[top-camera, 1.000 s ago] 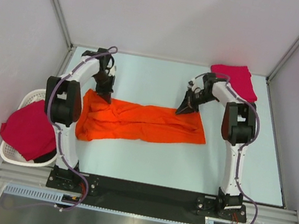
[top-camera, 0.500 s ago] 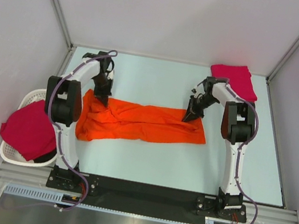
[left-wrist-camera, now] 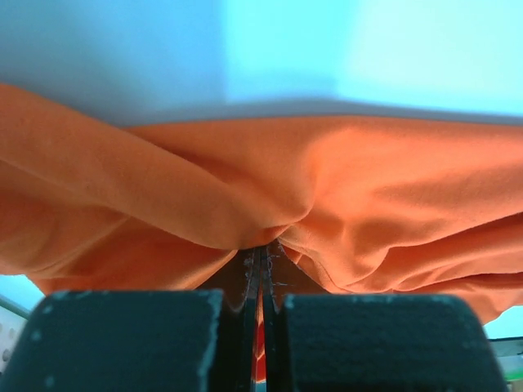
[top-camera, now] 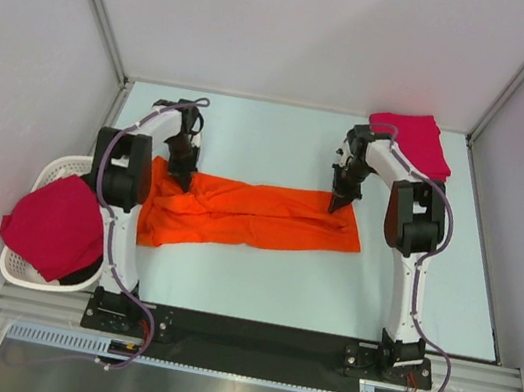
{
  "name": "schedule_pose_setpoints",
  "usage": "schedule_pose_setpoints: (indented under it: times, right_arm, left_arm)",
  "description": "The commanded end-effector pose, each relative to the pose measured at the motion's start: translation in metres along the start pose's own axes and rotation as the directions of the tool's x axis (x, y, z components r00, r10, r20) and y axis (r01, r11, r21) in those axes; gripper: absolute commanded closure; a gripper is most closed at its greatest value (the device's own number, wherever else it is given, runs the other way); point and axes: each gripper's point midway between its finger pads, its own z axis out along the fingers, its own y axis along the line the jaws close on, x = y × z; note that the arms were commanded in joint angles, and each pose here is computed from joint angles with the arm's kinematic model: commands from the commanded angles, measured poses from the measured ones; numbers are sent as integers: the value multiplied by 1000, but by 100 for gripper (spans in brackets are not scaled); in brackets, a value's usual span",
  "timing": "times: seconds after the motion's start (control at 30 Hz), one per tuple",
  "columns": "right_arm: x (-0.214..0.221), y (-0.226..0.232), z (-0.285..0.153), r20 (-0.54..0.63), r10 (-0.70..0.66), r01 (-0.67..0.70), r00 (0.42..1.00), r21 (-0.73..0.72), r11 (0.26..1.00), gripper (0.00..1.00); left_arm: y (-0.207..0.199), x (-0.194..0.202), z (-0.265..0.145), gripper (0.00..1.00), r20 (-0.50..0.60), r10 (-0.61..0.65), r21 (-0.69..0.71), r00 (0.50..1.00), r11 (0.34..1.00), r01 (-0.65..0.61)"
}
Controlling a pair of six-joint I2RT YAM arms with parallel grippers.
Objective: Fold and stack the t-shirts
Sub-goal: Fold the other side of the tshirt into a rectangle
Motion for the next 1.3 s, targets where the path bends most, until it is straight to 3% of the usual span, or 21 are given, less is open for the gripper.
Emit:
schedule_pose_setpoints:
  times: [0.0,0.3,0.6,1.0,1.27]
  right_arm:
    - [-21,-21,-16,108,-90,65,990,214,975,100]
    - [-30,-42,-21,135,-157,86,978,427,900,100]
    - [-45,-54,-30,164,-191,76,968,534,842,100]
    - [-46,-31,-36,180,-213,107,960,467,878,100]
    - [-53,-18,-54,224,-222,107,949,434,894,100]
  left_arm:
    - [14,1,6,100,-11,-25,-68,1000,997,25]
    - [26,-10,6,100,-45,-51,-104,998,994,46]
    - [40,-12,4,100,-39,-65,-133,997,989,59]
    - [23,-22,-20,100,37,-36,-33,999,999,37]
    - [-7,-38,-78,98,228,6,123,974,992,-35]
